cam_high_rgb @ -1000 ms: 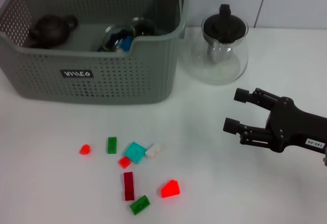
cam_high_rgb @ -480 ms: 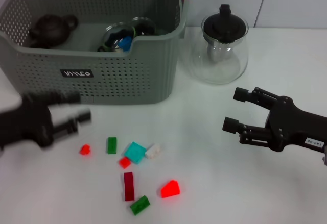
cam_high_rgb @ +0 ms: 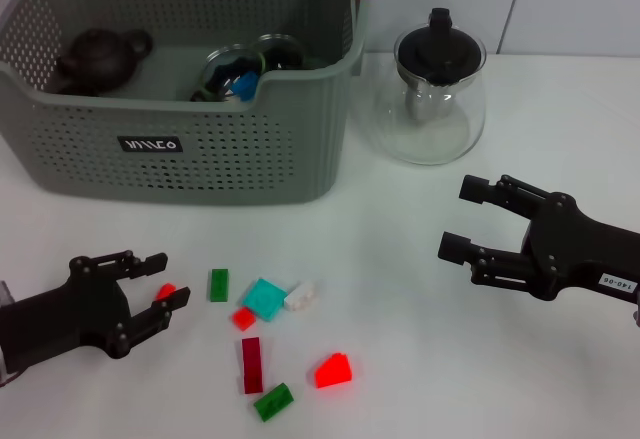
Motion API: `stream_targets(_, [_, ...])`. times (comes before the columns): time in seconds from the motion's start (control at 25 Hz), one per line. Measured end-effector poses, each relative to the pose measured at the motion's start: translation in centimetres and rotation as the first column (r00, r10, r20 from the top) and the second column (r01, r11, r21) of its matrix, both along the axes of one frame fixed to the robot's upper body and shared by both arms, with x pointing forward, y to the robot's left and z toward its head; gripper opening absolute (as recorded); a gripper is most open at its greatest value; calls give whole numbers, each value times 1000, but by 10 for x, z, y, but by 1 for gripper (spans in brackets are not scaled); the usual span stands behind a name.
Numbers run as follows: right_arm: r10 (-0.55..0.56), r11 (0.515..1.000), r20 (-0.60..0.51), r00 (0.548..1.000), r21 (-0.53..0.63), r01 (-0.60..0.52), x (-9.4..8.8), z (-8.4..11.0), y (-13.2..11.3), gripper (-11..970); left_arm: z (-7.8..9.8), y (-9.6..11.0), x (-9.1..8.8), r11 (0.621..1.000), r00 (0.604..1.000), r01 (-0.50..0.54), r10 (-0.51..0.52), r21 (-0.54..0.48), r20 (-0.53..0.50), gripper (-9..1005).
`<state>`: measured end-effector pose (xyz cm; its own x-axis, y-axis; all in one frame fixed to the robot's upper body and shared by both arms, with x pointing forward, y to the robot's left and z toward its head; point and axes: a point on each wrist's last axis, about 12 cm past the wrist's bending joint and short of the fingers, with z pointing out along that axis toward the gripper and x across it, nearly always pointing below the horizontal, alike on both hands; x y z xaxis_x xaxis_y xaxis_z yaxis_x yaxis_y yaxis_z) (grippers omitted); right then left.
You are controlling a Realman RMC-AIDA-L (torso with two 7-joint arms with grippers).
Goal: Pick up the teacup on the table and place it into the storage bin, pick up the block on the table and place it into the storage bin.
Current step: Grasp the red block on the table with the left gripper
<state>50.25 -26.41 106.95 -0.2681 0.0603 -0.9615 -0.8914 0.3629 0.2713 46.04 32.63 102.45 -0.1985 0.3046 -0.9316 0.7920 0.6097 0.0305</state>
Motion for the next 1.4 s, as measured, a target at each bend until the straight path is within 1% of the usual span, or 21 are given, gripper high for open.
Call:
stream_targets(0.12, [-1,1000,0,1000,0,1,0,0,0,944,-6,-1,0,999,999,-36,36,24,-8,488])
stream_targets(0.24, [-1,1000,-1,1000,0,1,0,0,0,944,-11,-3,0,998,998,-54,55,32,-21,312])
stream_targets(0.76, [-1,1000,-3,1000,-1,1,-1,-1,0,945,-24,-5,0,992,992,-109,113,57,-64,306])
stream_targets(1.4, [1,1000,-2,1000,0,-1,-1,-1,0,945,-26,-8,1,992,991,-111,115,59,-72,282])
